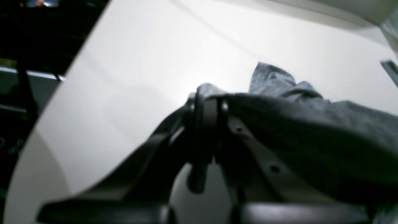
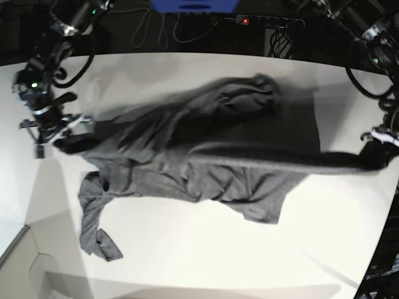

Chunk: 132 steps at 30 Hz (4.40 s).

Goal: Layout the t-shirt on the table in an organized manner, then fold the t-shirt properly
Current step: 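Spread the shirt out with both grippers and lay it down, then grasp the shirt edge with the left gripper and stretch it taut, then lower the stretched shirt onto the table with both grippers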

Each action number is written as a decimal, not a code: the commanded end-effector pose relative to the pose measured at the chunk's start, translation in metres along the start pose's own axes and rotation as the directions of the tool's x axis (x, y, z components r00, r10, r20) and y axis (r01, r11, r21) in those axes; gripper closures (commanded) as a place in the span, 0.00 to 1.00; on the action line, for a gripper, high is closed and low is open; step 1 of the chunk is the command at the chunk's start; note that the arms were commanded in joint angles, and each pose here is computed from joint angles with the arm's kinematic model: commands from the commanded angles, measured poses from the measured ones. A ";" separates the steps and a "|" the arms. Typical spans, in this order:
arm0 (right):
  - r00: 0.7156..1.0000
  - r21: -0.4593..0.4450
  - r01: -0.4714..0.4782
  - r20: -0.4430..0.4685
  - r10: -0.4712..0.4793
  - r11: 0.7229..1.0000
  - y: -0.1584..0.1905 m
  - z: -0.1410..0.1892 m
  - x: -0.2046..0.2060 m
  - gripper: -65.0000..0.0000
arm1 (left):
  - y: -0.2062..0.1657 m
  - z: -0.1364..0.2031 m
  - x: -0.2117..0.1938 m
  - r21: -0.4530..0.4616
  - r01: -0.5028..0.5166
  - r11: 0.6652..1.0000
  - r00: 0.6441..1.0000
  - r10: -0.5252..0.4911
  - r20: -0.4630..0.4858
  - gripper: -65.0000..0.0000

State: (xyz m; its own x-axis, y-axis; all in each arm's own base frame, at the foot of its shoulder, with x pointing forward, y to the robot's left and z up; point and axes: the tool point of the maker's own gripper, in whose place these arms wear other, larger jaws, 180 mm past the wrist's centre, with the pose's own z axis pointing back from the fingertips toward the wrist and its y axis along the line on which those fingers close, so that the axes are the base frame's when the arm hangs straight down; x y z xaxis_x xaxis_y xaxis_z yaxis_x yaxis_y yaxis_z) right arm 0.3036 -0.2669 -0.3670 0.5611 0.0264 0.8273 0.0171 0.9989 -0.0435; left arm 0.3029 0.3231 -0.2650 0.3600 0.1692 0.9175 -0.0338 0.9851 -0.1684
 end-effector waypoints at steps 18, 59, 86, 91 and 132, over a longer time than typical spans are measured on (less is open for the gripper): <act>0.984 -0.148 0.177 0.034 -0.174 0.973 -0.075 -0.003 -0.005 1.00 | -0.025 -0.045 -0.052 -0.098 -0.179 0.979 0.980 0.168 -0.109 0.96; 0.988 -0.093 0.154 -0.008 -0.156 0.984 -0.049 -0.009 -0.016 1.00 | -0.238 0.020 -0.223 -0.523 -0.105 0.846 0.821 -0.223 -0.526 0.35; 0.989 -0.105 0.148 0.022 -0.147 0.983 -0.057 -0.009 -0.004 1.00 | -0.002 0.038 -0.080 -0.096 0.127 0.987 0.932 -0.152 -0.328 1.00; 0.993 -0.129 0.118 0.019 -0.117 0.985 -0.062 0.004 -0.008 1.00 | 0.013 0.041 -0.102 -0.061 0.068 0.996 0.921 -0.086 -0.379 1.00; 0.972 0.119 -0.151 -0.164 0.170 0.981 0.089 0.043 0.000 0.38 | -0.021 0.034 -0.119 -0.099 -0.004 0.995 0.905 -0.039 -0.424 1.00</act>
State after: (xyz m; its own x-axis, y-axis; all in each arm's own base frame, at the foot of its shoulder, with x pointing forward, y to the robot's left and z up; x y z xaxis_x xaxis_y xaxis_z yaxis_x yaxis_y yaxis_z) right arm 0.2608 -0.1740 -0.3602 0.7221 0.1840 0.6669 -0.1700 0.9816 -0.0868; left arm 0.2212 0.2773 -0.3719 0.7530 0.1206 0.6469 0.0410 0.9725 -0.2291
